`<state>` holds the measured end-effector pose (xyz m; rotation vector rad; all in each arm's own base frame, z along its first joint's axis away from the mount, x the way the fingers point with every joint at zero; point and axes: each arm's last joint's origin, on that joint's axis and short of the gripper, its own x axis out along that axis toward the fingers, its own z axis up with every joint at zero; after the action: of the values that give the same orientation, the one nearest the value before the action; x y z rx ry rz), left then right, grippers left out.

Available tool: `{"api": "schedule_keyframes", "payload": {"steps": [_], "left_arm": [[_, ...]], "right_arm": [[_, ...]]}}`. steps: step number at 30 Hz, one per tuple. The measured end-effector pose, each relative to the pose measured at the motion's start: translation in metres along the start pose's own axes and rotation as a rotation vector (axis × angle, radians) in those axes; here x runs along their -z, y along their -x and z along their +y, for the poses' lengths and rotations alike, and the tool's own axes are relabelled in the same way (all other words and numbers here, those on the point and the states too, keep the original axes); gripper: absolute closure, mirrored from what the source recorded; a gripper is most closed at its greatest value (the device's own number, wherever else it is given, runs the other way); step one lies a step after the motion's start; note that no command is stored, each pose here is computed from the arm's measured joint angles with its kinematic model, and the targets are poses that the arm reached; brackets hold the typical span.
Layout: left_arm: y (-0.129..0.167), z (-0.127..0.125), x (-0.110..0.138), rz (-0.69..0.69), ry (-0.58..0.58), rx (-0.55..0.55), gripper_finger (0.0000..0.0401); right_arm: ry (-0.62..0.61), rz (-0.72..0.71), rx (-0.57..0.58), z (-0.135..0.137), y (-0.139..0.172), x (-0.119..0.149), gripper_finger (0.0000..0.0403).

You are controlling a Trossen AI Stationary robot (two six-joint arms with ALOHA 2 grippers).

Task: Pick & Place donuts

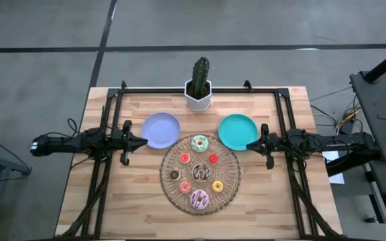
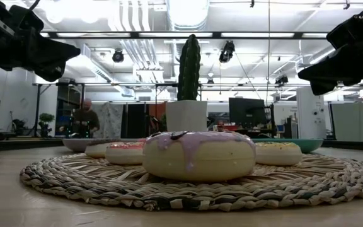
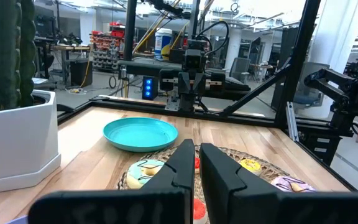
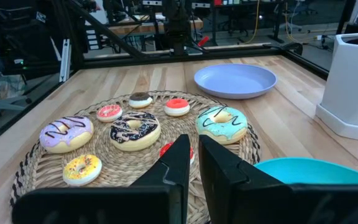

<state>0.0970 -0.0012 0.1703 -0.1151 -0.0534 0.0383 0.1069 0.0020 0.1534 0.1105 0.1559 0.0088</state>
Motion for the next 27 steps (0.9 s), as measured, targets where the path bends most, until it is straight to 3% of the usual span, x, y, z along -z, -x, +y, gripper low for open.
{"api": "schedule_keyframes", "payload": {"steps": [12, 27], "left_arm": [[0.000, 0.000, 0.000, 0.000, 0.000, 0.000, 0.0401], [0.000, 0.000, 0.000, 0.000, 0.000, 0.000, 0.0401]], "right_arm": [[-0.008, -0.040, -0.004, 0.000, 0.000, -0.004, 0.0374], [-0.019, -0.421, -0.050, 0.004, 0.009, -0.039, 0.0374]]}}
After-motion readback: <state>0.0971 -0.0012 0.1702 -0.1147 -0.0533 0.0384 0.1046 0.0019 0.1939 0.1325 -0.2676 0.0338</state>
